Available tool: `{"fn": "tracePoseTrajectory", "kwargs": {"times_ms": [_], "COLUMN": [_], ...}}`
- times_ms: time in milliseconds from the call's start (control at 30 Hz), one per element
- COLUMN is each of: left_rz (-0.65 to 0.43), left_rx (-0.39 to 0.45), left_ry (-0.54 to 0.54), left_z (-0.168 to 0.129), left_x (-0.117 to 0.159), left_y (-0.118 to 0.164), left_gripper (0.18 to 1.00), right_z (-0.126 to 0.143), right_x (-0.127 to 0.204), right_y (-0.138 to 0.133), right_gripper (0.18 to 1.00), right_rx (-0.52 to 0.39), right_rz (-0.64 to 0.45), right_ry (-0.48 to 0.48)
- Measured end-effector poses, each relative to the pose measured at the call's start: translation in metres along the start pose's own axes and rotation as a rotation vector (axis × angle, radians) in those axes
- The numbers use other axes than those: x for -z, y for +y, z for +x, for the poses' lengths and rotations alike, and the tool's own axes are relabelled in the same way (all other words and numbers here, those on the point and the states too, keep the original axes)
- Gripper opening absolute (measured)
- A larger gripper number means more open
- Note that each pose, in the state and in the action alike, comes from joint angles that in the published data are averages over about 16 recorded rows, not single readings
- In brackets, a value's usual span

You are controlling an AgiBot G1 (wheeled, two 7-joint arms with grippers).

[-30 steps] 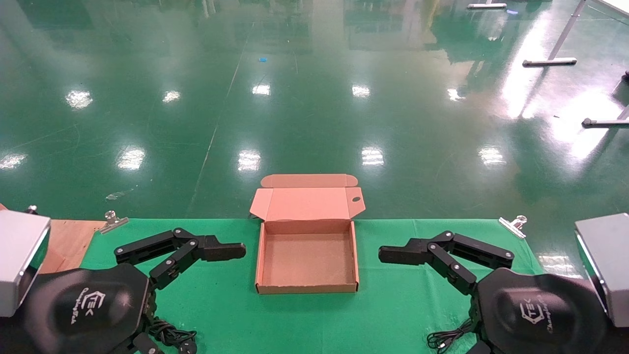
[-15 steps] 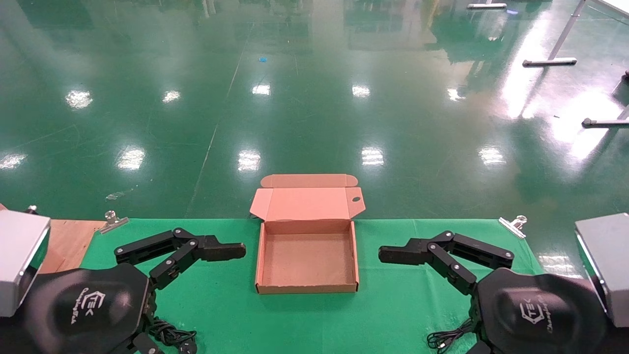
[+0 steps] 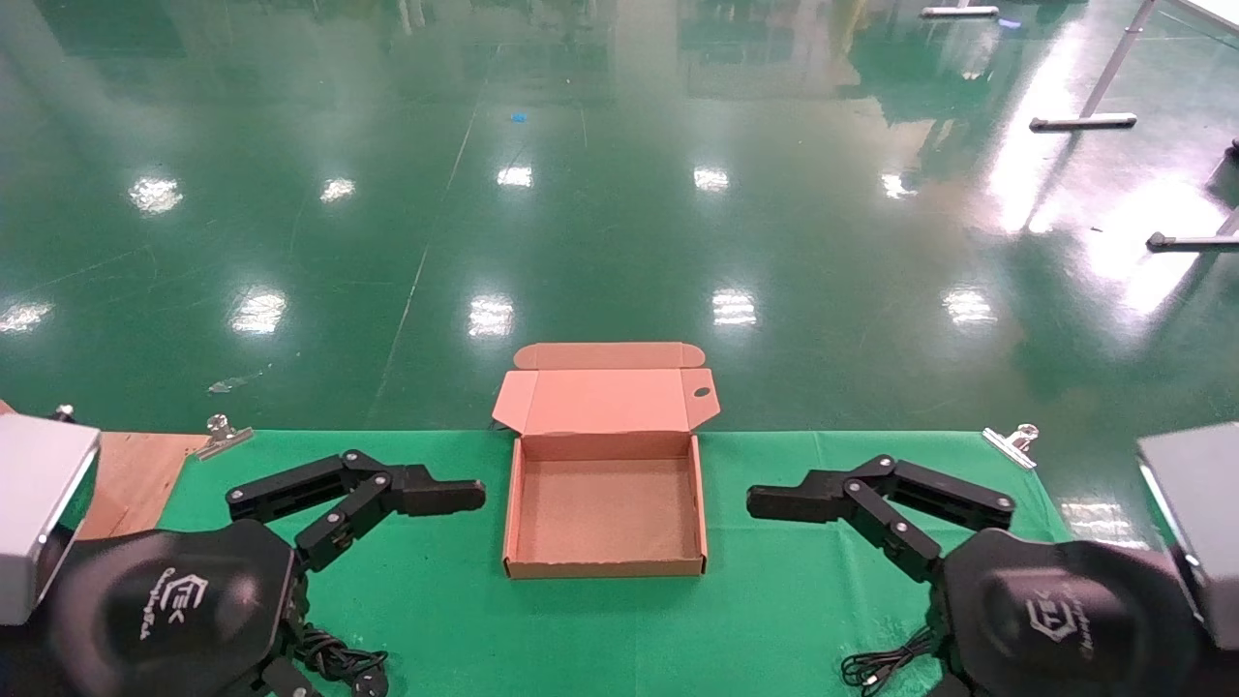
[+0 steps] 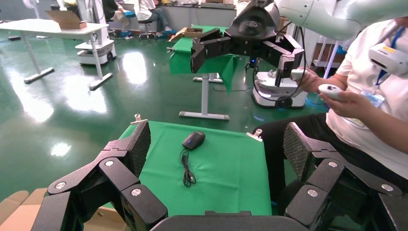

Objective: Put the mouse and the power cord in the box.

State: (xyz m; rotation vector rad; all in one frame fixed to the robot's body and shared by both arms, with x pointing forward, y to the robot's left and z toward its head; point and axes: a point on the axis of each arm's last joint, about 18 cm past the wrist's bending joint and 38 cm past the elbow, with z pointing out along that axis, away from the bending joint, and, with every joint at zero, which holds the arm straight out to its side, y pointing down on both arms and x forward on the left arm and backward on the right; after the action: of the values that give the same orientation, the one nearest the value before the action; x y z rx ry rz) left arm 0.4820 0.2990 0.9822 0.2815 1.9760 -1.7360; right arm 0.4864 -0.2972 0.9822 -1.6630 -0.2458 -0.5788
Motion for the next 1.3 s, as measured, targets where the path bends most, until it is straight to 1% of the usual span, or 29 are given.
{"fn": "tracePoseTrajectory", "kwargs": {"times_ms": [100,200,367,533,633,767,867,1033,1167,1300], "left_rz": [-0.051,-0.118,-0.261,-0.424,-0.528,-0.678,-0.795,-0.953,-1.039,-1.081], "left_rx": [-0.011,-0.024,-0.056,-0.1,-0.137,-0.209,-0.273,-0.372,-0.43,-0.451], "left_ry": [0.006,0.012,0.025,0.033,0.042,0.06,0.079,0.109,0.125,0.13], "left_z": [-0.002,-0.006,-0.015,-0.031,-0.042,-0.061,-0.076,-0.098,-0.112,-0.119], "left_x": [-0.001,-0.002,0.0,0.006,0.01,0.014,0.016,0.018,0.018,0.018], "left_y": [0.01,0.024,0.054,0.09,0.112,0.141,0.16,0.185,0.198,0.207], "left_gripper": [1.001,1.001,1.001,1.001,1.001,1.001,1.001,1.001,1.001,1.001], "right_z": [0.003,0.007,0.017,0.034,0.046,0.061,0.071,0.086,0.096,0.103], "right_x": [-0.006,-0.013,-0.02,-0.017,-0.013,-0.007,-0.005,-0.004,-0.005,-0.007], "right_y": [0.01,0.023,0.052,0.081,0.098,0.12,0.136,0.163,0.185,0.204], "right_gripper": [1.001,1.001,1.001,1.001,1.001,1.001,1.001,1.001,1.001,1.001], "right_rx": [0.032,0.08,0.183,0.304,0.372,0.457,0.508,0.571,0.595,0.596], "right_rz": [-0.071,-0.176,-0.412,-0.672,-0.812,-0.959,-1.037,-1.121,-1.156,-1.177], "right_ry": [-0.017,-0.04,-0.085,-0.12,-0.131,-0.138,-0.141,-0.148,-0.156,-0.168]}}
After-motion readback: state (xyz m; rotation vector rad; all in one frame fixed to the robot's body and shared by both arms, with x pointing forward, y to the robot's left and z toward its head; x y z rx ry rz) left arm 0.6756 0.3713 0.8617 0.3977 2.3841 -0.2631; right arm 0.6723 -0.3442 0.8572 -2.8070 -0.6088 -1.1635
